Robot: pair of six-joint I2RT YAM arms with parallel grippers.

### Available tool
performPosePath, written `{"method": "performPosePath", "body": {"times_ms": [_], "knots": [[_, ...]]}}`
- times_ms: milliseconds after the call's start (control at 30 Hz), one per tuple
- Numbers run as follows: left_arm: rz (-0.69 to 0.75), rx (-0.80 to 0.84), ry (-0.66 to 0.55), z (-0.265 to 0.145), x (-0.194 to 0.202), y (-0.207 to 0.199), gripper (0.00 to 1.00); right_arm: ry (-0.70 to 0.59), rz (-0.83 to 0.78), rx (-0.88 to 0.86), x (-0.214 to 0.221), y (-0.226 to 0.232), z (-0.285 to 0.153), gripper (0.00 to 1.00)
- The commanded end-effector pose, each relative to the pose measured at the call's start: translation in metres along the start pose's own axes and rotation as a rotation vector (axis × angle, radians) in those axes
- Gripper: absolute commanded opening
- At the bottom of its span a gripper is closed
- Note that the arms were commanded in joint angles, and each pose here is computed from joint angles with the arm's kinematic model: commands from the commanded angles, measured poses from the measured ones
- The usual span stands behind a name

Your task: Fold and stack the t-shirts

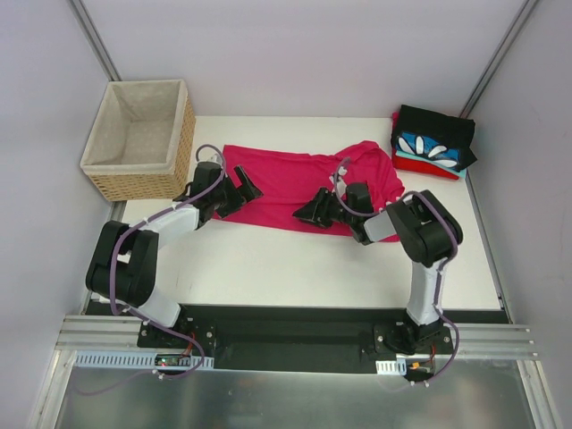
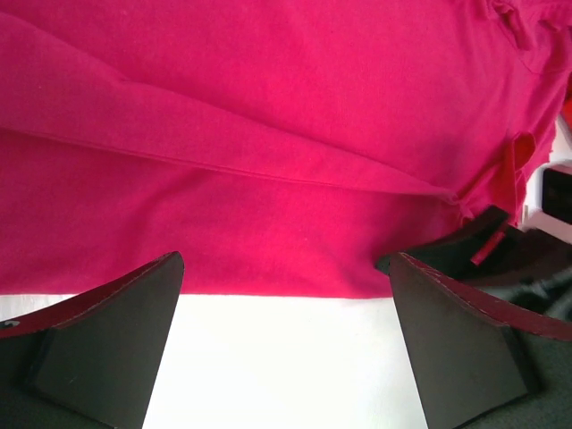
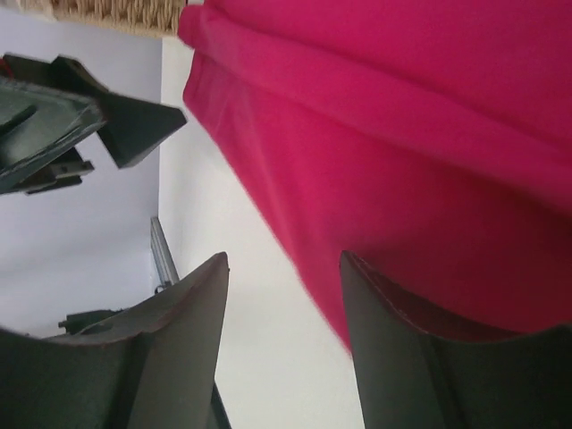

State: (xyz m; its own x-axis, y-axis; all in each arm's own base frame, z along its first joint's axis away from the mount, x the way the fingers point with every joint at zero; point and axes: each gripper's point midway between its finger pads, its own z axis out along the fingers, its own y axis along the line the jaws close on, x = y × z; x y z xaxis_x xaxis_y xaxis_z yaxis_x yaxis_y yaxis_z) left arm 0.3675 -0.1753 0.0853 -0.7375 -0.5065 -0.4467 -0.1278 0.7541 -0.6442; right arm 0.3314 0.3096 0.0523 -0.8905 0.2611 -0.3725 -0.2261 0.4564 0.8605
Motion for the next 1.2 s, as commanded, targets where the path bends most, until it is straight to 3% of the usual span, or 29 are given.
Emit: {"method": "performPosePath", "body": {"times_ms": [0, 100, 367, 700, 1167], "knots": [[0.000, 0.095, -0.041, -0.003, -0.015, -0.022, 0.99, -0.072, 0.096, -0.238, -0.024, 0.014, -0.003, 0.56], [0.008, 0.104, -0.043, -0.004, -0.017, -0.024, 0.99, -0.084, 0.211, -0.301, -0.029, -0.007, 0.003, 0.55], [-0.015, 0.079, -0.035, -0.002, -0.018, -0.017, 0.99, -0.090, 0.161, -0.312, -0.028, 0.004, -0.001, 0.55], [-0.090, -0.090, 0.030, 0.012, -0.008, 0.024, 0.99, -0.080, 0.169, -0.307, -0.024, 0.002, 0.001, 0.55], [-0.094, -0.145, 0.026, 0.038, -0.029, 0.043, 0.99, -0.065, 0.168, -0.307, -0.020, 0.001, 0.002, 0.55]]}}
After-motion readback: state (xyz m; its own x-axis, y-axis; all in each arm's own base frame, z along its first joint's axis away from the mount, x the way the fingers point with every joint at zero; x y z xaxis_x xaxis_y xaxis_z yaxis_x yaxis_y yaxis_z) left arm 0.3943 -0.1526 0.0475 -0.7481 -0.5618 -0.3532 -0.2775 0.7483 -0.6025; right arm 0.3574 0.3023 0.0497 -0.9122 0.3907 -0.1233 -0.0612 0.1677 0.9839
